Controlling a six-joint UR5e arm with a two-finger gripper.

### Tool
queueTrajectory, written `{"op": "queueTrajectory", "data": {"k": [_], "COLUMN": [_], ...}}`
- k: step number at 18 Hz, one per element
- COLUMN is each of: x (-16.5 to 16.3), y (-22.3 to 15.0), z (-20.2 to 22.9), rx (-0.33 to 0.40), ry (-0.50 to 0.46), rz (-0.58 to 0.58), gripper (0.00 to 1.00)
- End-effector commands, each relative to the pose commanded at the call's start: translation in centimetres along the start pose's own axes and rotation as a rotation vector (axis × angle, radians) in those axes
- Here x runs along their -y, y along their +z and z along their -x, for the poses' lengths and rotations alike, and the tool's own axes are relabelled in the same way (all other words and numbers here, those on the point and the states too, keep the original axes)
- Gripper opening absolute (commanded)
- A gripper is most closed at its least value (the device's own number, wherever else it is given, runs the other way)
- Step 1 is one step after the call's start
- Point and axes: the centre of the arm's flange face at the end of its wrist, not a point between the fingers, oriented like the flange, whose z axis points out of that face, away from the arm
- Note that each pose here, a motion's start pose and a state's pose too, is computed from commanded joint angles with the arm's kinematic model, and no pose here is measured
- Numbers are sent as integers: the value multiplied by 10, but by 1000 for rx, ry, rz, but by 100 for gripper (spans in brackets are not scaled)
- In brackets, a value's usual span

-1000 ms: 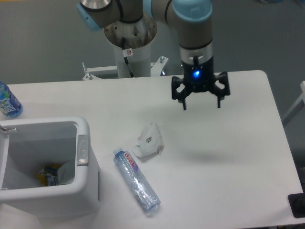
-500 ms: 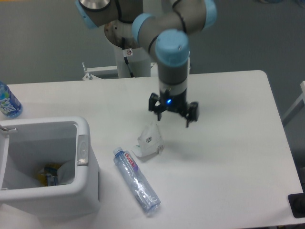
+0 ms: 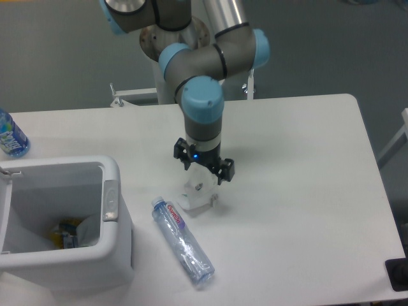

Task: Place the trash in the trash can
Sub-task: 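Lower the gripper onto the crumpled white paper and close on it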

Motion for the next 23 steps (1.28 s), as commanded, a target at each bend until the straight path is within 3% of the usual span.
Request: {"op": "queueTrajectory", "data": {"k": [2, 6, 12, 15, 19, 21, 23], "x": [1, 2, -5, -20, -21, -25, -31], "y": [0, -8, -30, -71, -112, -149, -199], "z": [1, 9, 31, 44, 59, 66, 74], "rx": [3, 40, 70, 109, 92, 122, 113], "ry": [3, -14, -31, -43, -72, -114, -243], "rz": [1, 17, -3, -52, -177, -252, -415], "gripper": [95, 3, 0, 0, 0, 0, 0]}}
